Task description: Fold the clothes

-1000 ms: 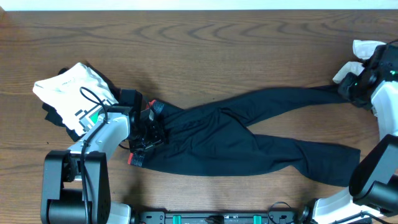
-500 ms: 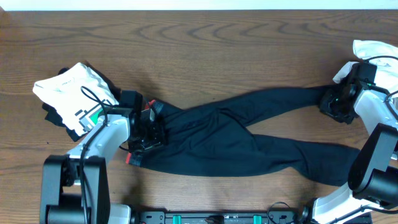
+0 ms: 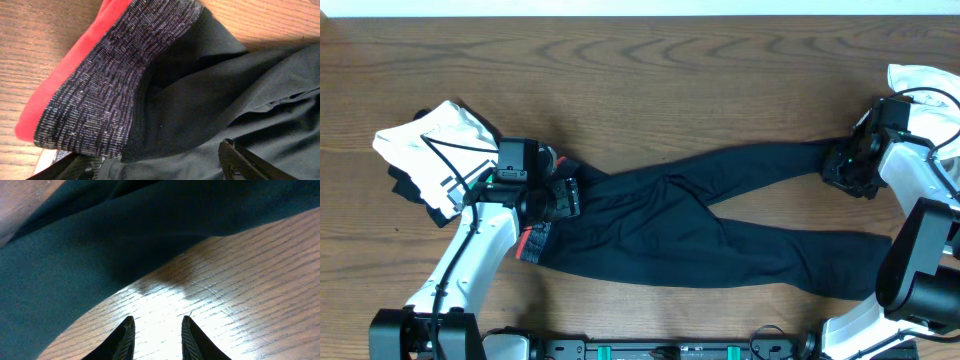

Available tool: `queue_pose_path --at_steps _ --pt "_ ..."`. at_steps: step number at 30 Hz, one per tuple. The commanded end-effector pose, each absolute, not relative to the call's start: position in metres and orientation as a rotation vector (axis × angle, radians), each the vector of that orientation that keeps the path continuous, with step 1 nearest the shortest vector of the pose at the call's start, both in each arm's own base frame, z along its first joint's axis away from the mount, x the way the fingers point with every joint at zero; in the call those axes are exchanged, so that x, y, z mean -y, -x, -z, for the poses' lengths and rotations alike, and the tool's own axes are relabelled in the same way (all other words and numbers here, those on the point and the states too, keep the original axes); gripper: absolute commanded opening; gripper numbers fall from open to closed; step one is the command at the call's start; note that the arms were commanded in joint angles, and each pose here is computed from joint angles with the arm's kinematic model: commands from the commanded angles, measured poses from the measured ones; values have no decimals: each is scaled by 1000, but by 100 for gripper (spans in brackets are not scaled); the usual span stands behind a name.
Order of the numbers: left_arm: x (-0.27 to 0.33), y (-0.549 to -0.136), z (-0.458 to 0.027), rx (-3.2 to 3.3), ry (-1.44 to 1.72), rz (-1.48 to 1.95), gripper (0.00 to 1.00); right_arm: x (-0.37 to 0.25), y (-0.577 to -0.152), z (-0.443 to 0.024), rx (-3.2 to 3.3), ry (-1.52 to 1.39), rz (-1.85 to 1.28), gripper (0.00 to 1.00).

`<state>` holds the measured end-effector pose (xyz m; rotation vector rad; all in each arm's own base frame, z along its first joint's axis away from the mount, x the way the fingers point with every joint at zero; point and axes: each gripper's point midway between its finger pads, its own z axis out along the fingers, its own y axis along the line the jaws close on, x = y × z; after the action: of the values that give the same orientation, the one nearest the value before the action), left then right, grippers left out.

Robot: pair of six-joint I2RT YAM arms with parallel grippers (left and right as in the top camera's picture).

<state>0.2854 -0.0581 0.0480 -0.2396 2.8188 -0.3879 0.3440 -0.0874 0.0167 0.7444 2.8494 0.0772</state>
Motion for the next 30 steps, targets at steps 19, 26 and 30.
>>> queue_pose_path --at_steps 19,26,30 --pt "53 -277 -39 -2779 936 432 77 82 -337 -11 -2894 -710 -79 30" --pt "52 -286 -41 -2744 920 436 69 82 -336 -11 -2895 -711 -78 30" --pt "50 -294 -39 -2720 912 426 51 82 -336 -11 -2897 -711 -79 30"
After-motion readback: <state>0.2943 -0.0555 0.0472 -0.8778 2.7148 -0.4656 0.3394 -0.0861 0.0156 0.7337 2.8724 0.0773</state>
